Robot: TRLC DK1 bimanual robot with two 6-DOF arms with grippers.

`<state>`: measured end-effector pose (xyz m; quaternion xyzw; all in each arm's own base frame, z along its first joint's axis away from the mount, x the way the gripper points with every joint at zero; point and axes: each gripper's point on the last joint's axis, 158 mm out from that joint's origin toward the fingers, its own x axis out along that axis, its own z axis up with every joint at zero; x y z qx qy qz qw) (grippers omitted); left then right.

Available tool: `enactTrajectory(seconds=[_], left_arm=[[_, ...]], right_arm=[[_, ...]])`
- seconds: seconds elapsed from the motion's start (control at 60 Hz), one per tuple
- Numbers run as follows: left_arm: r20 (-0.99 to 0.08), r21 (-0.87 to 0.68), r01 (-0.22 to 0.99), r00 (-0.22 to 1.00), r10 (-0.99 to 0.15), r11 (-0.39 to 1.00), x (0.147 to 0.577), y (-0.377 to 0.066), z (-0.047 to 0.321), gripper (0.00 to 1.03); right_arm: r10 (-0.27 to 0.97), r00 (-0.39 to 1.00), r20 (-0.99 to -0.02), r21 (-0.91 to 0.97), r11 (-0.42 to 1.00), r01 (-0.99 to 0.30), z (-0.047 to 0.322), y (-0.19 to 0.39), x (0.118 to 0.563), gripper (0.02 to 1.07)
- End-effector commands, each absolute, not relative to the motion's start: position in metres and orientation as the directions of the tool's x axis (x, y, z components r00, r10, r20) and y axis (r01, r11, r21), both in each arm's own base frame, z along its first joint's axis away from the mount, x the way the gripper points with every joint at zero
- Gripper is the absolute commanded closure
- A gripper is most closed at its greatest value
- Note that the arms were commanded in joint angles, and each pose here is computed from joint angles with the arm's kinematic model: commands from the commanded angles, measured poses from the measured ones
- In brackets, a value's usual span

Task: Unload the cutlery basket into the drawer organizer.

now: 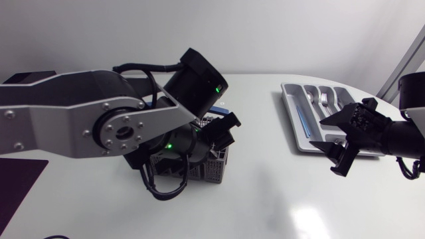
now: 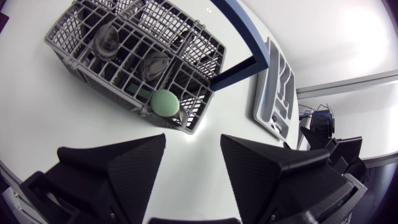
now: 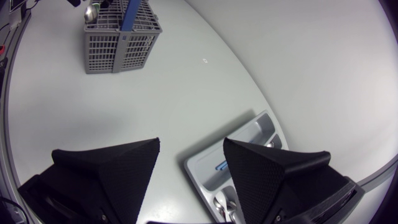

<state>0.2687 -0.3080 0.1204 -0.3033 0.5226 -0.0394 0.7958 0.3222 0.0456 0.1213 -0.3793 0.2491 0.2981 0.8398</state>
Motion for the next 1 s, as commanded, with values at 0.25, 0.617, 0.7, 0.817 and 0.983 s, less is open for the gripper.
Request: enactTrajectory(seconds=[0.25,0.617,0.7,0.817,0.983], left_arm=[[-0.828,-0.511,-0.345,0.443,-0.344,0.787,0.282,-0.309,0.106,0.71],[-0.821,-0.526,-0.382,0.461,-0.337,0.760,0.296,-0.304,0.100,0.88],[-0.823,-0.524,-0.389,0.460,-0.333,0.758,0.299,-0.304,0.097,0.89],[-0.825,-0.522,-0.391,0.458,-0.332,0.758,0.299,-0.305,0.093,0.93],[-0.835,-0.513,-0.431,0.452,-0.315,0.742,0.300,-0.299,0.085,1.00]], right_arm=[[0.387,0.647,-0.657,-0.399,0.549,-0.734,0.107,0.091,0.292,0.32],[0.424,0.615,-0.665,-0.373,0.524,-0.766,0.095,0.115,0.278,0.32],[0.430,0.610,-0.666,-0.368,0.521,-0.770,0.093,0.117,0.277,0.32],[0.429,0.612,-0.665,-0.372,0.520,-0.769,0.093,0.118,0.277,0.32],[0.431,0.611,-0.664,-0.374,0.516,-0.770,0.093,0.119,0.277,0.32]])
